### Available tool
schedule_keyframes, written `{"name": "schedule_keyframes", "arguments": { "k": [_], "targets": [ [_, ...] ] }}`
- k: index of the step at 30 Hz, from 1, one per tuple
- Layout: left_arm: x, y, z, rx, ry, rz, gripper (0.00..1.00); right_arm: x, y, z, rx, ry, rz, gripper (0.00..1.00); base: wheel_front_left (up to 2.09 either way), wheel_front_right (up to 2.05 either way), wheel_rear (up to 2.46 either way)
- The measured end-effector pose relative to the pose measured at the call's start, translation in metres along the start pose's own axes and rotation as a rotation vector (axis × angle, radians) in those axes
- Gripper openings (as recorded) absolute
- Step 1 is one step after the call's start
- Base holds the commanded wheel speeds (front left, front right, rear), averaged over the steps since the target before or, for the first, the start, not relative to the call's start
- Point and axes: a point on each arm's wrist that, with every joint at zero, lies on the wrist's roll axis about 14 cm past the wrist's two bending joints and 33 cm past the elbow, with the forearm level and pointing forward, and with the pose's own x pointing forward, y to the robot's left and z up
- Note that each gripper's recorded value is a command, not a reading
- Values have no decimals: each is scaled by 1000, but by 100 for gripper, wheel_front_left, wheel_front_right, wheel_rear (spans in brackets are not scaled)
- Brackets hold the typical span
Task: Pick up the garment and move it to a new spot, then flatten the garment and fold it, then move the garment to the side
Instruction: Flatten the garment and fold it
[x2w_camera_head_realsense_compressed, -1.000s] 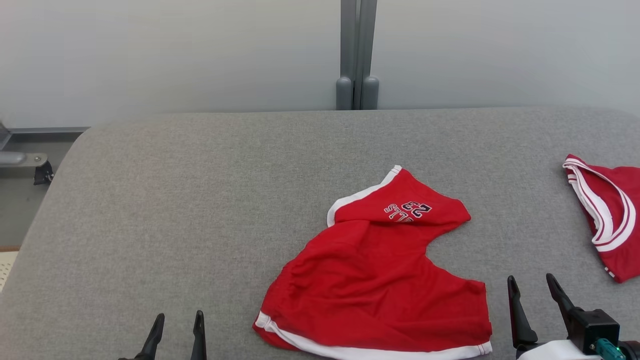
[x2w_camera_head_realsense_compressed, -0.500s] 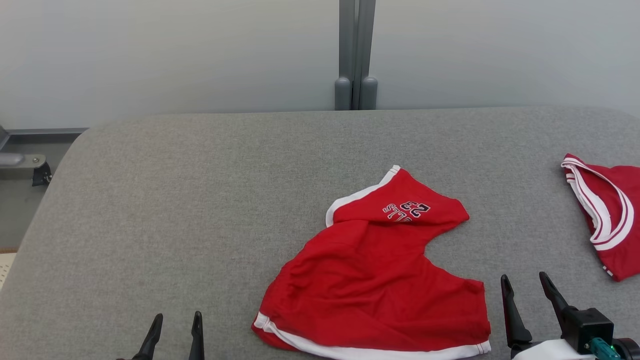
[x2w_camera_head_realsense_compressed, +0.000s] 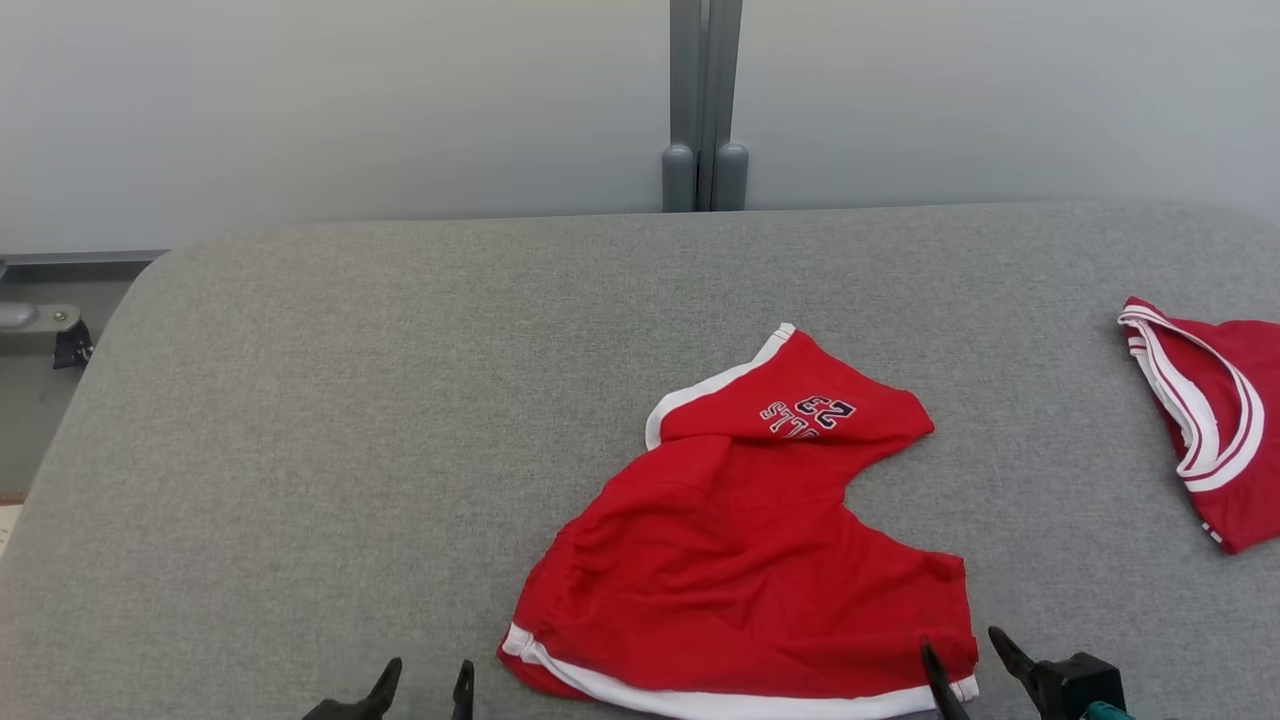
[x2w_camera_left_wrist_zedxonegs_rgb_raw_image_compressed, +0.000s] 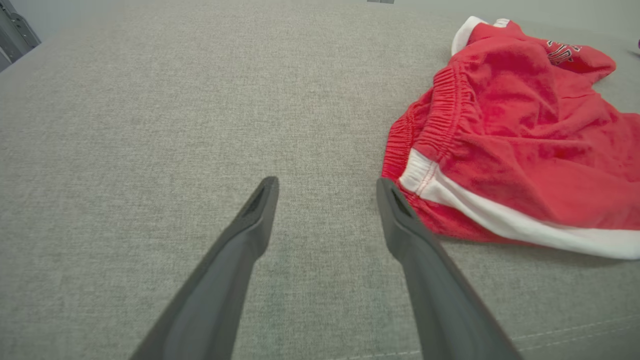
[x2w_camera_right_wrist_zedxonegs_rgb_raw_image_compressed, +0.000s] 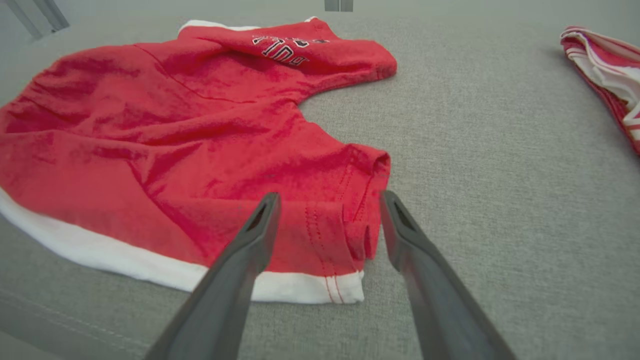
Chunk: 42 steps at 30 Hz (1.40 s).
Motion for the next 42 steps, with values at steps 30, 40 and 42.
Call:
{"name": "schedule_keyframes", "arguments": {
  "k": [30,40,42],
  "targets": [
    [30,-40,-17,14,266,-257,100,8,-6,-65,-7,352,55,100,0,0,0],
    [33,-48,-20,22,283,-303,79,2,-8,-66,6,364,44,100,0,0,0],
    [33,-50,-22,19,285,-309,70,1,-8,-66,11,366,43,100,0,0,0]
  ]
}}
